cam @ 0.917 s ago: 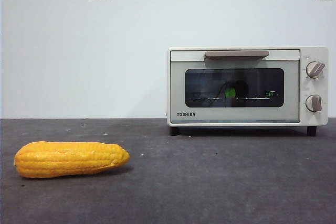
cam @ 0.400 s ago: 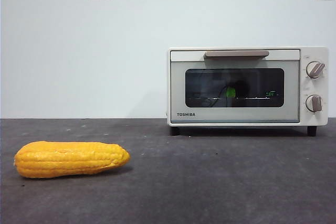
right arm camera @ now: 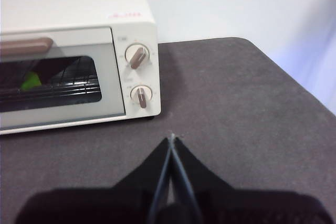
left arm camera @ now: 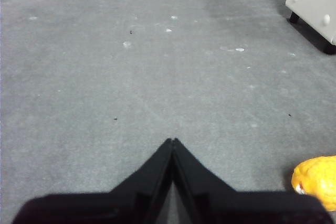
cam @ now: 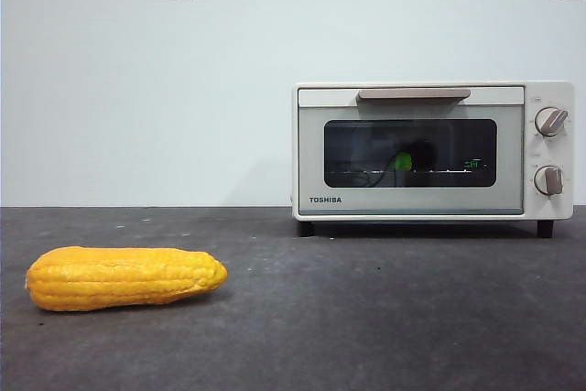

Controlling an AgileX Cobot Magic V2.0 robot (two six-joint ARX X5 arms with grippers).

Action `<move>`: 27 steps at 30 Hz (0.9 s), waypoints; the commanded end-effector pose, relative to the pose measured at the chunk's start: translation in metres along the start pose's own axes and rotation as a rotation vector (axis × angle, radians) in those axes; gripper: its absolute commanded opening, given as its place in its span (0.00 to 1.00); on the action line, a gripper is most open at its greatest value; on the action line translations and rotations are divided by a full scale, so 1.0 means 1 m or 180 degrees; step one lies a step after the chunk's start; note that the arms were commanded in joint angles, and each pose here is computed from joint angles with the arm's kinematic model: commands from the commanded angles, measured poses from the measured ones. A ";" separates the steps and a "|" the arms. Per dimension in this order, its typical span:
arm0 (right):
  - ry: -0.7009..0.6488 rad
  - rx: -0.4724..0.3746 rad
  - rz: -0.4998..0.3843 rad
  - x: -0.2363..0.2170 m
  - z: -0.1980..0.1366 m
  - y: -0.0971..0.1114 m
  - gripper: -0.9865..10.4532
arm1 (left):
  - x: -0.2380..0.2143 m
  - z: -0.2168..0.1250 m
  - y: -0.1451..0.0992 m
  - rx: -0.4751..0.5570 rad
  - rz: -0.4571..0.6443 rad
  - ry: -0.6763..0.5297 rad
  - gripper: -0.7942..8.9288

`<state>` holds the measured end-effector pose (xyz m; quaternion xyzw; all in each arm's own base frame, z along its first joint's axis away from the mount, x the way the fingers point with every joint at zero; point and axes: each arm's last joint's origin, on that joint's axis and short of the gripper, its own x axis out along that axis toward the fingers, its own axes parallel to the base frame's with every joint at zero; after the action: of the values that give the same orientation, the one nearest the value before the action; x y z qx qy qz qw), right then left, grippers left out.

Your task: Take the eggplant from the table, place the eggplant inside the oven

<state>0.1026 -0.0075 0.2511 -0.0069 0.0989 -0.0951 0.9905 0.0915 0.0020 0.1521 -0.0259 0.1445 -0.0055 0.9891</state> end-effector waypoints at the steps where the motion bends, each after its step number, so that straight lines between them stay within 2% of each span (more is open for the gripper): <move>1: -0.0085 0.0014 -0.0001 0.003 -0.019 0.000 0.09 | 0.001 -0.002 0.000 -0.0026 0.0000 0.0003 0.08; 7: -0.0237 0.0037 0.0001 0.001 -0.044 0.000 0.09 | 0.001 -0.002 0.000 -0.0026 0.0001 0.0003 0.08; 17: -0.0404 0.0064 0.0002 -0.001 -0.066 0.000 0.09 | 0.001 -0.002 0.000 -0.0026 0.0000 0.0005 0.08; 27: -0.0195 0.0032 0.0005 0.008 -0.087 0.001 0.09 | 0.002 -0.002 0.000 -0.0027 0.0002 0.0022 0.08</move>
<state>0.0920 -0.0072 0.1698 -0.0045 0.0634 -0.0952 0.9934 0.0917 0.0020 0.1518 -0.0260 0.1466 -0.0055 0.9888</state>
